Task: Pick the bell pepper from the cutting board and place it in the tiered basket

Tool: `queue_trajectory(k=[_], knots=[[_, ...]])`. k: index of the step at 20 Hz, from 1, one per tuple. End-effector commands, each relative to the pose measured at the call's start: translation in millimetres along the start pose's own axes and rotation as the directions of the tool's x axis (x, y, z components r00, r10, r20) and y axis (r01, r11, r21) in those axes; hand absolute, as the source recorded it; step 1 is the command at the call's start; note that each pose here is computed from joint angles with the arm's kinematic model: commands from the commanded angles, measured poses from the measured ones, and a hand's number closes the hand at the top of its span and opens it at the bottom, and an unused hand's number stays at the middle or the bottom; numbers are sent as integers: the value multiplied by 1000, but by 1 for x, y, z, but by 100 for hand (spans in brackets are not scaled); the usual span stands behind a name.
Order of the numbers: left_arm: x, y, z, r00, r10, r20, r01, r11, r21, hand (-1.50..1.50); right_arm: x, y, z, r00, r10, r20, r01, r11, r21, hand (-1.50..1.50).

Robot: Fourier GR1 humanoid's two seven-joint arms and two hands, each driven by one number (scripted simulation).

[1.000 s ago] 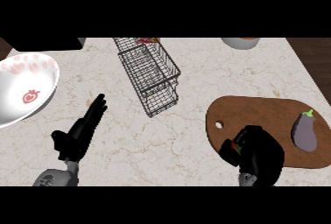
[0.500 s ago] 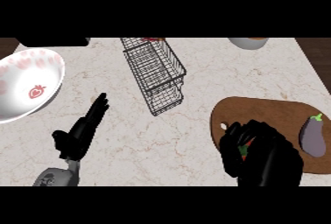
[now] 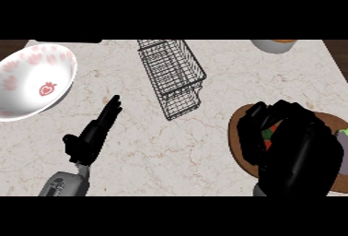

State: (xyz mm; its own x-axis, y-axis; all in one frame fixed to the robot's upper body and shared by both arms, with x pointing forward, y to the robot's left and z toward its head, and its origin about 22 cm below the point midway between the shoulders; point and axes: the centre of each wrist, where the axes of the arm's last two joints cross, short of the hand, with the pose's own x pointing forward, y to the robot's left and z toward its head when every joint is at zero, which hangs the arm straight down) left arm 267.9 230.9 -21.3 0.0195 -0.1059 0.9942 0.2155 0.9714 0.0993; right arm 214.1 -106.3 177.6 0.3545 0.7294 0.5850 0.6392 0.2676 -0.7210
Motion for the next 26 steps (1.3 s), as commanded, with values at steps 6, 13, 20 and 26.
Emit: queue_trajectory(k=[6,13,20,26], knots=[[8,0,-10,1000,-14,12,14,999,-44,0,51,2,-54,960,-32,-278,28,999,-17,150],[9,-19,-16,1000,-12,25,14,995,-103,0,96,18,-102,941,10,-339,16,997,74,150],[18,-17,-23,999,-16,34,20,995,-102,0,127,51,-128,928,27,-371,15,994,110,150],[15,-18,-25,999,-7,44,12,995,-101,0,147,60,-144,918,-64,-392,128,982,139,150]])
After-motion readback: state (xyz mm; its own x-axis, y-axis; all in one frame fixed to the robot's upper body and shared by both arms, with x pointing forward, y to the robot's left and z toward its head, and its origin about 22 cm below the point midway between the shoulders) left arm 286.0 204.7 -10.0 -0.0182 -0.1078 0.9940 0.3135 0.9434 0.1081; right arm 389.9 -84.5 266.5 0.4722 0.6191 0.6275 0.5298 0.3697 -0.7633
